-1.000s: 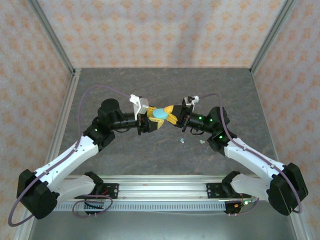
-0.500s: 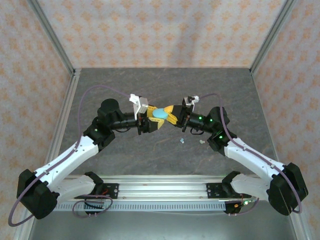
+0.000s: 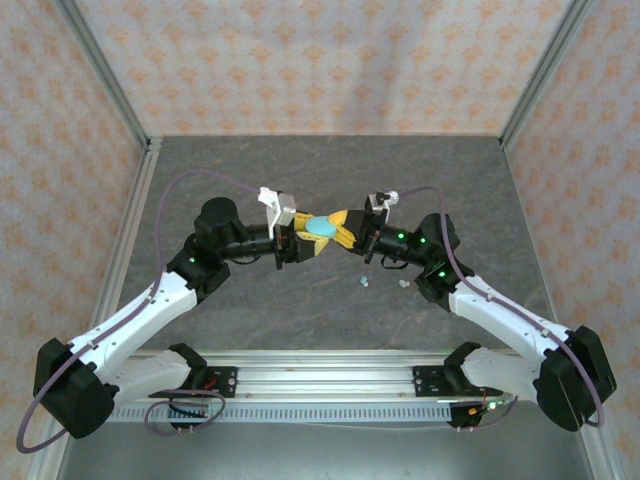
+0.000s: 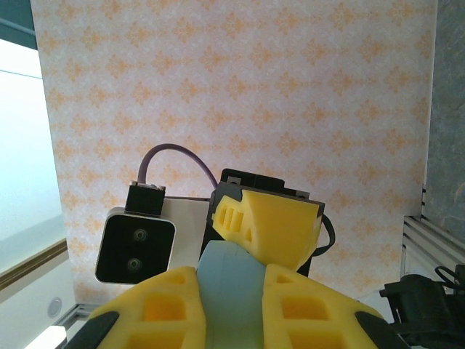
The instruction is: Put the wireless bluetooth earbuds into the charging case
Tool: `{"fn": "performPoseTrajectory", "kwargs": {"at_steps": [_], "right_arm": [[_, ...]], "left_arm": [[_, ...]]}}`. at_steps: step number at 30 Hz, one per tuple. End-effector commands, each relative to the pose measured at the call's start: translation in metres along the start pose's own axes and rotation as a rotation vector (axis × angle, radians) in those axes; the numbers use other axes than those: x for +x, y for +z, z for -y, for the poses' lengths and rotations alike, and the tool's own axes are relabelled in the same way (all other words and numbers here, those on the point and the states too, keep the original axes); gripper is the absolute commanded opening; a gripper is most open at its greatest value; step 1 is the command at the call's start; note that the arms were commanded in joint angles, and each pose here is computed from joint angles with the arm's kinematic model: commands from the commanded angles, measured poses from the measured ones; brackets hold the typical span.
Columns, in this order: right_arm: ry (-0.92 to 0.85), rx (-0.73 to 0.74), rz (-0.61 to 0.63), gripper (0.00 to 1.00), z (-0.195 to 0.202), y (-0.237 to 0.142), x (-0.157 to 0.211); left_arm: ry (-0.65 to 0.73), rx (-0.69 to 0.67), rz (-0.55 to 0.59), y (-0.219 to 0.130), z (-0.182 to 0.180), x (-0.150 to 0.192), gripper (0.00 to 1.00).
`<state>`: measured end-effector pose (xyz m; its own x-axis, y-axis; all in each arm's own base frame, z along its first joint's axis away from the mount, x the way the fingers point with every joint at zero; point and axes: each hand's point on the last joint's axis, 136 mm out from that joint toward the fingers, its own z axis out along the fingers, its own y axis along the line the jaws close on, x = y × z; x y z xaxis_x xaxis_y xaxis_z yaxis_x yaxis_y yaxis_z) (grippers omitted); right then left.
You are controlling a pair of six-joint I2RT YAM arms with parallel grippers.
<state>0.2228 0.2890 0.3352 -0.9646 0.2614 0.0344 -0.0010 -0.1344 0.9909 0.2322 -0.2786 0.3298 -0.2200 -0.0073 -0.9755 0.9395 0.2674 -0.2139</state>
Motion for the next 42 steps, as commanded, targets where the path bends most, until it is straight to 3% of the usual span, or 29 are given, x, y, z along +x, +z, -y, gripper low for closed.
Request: {"fn": "performPoseTrajectory", "kwargs": {"at_steps": [1, 5, 9, 15, 19, 24, 29, 42], "right_arm": [[-0.047, 0.025, -0.011, 0.17, 0.005, -0.001, 0.004], [-0.124, 0.091, -0.008, 0.36, 0.009, -0.006, 0.006], [-0.242, 0.145, 0.005, 0.47, 0.001, -0.016, 0.007], [-0.661, 0.278, 0.0, 0.65, -0.014, -0.044, 0.02], [-0.885, 0.322, -0.046, 0.66, -0.02, -0.052, 0.031], [-1.016, 0.27, -0.175, 0.7, -0.027, -0.037, 0.053], [-1.136, 0.361, -0.26, 0.72, -0.011, -0.029, 0.056], [-1.184, 0.323, -0.36, 0.71, -0.001, -0.012, 0.062]], "left_arm": [[0.074, 0.046, 0.055, -0.005, 0.018, -0.023, 0.14], [0.072, 0.041, 0.033, -0.008, 0.019, -0.016, 0.12], [0.076, 0.039, 0.014, -0.012, 0.022, -0.009, 0.1], [0.068, 0.06, -0.014, -0.018, 0.029, 0.002, 0.08], [0.068, 0.102, -0.035, -0.021, 0.039, 0.006, 0.06], [0.061, 0.133, -0.063, -0.025, 0.047, 0.012, 0.04], [0.05, 0.148, -0.07, -0.025, 0.049, 0.012, 0.05], [0.037, 0.189, -0.101, -0.025, 0.055, 0.015, 0.04]]}}
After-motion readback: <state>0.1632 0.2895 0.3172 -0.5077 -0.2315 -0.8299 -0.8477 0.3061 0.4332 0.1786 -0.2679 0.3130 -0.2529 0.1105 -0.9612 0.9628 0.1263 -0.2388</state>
